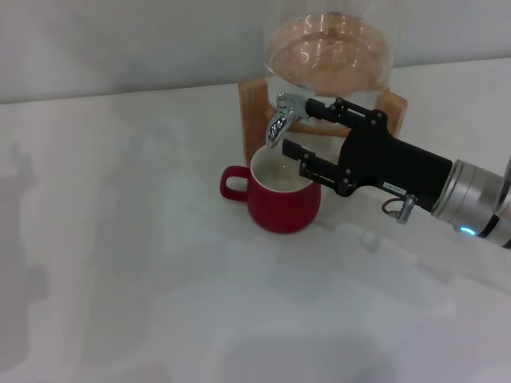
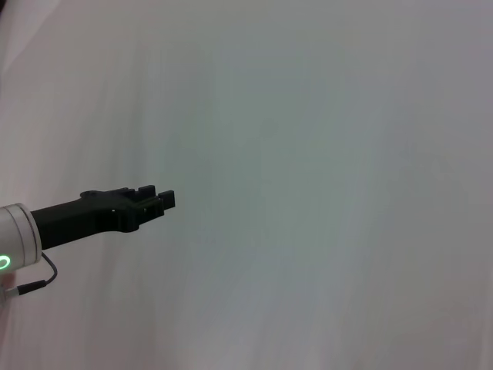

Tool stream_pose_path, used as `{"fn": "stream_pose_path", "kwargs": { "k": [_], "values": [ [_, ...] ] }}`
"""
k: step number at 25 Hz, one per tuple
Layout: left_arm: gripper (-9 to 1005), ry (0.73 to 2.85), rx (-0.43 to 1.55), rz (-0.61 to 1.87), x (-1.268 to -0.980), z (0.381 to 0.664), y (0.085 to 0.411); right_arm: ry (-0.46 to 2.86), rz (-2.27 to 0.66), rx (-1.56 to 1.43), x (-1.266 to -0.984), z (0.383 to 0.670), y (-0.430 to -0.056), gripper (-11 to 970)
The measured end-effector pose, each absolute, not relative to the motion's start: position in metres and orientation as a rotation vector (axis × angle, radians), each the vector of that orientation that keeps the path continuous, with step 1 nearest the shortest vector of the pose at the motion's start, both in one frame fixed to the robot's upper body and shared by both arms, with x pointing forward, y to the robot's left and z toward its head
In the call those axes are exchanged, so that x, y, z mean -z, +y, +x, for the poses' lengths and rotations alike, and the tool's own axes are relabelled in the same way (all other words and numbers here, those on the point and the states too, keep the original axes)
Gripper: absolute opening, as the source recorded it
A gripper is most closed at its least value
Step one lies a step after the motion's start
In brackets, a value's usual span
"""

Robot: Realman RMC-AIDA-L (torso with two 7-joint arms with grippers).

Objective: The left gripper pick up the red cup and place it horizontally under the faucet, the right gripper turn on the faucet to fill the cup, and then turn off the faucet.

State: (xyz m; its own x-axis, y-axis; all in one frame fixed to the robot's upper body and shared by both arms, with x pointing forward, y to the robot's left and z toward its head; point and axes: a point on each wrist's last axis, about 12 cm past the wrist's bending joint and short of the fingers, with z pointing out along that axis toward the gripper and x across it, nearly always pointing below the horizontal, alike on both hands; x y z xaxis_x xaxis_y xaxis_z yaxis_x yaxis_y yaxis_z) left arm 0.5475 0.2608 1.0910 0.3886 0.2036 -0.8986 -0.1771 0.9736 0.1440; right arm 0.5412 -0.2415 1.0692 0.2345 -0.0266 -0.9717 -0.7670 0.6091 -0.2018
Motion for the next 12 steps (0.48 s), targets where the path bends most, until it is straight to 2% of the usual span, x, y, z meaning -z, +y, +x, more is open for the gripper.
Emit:
{"fn": "stream_pose_path", "kwargs": {
  "k": [12],
  "values": [
    [424, 1.147, -0.244, 0.032, -1.0906, 0.5472, 0.2604, 1.248, -0.79, -0.587, -1.068, 0.5395, -0.2424, 632]
  ]
}}
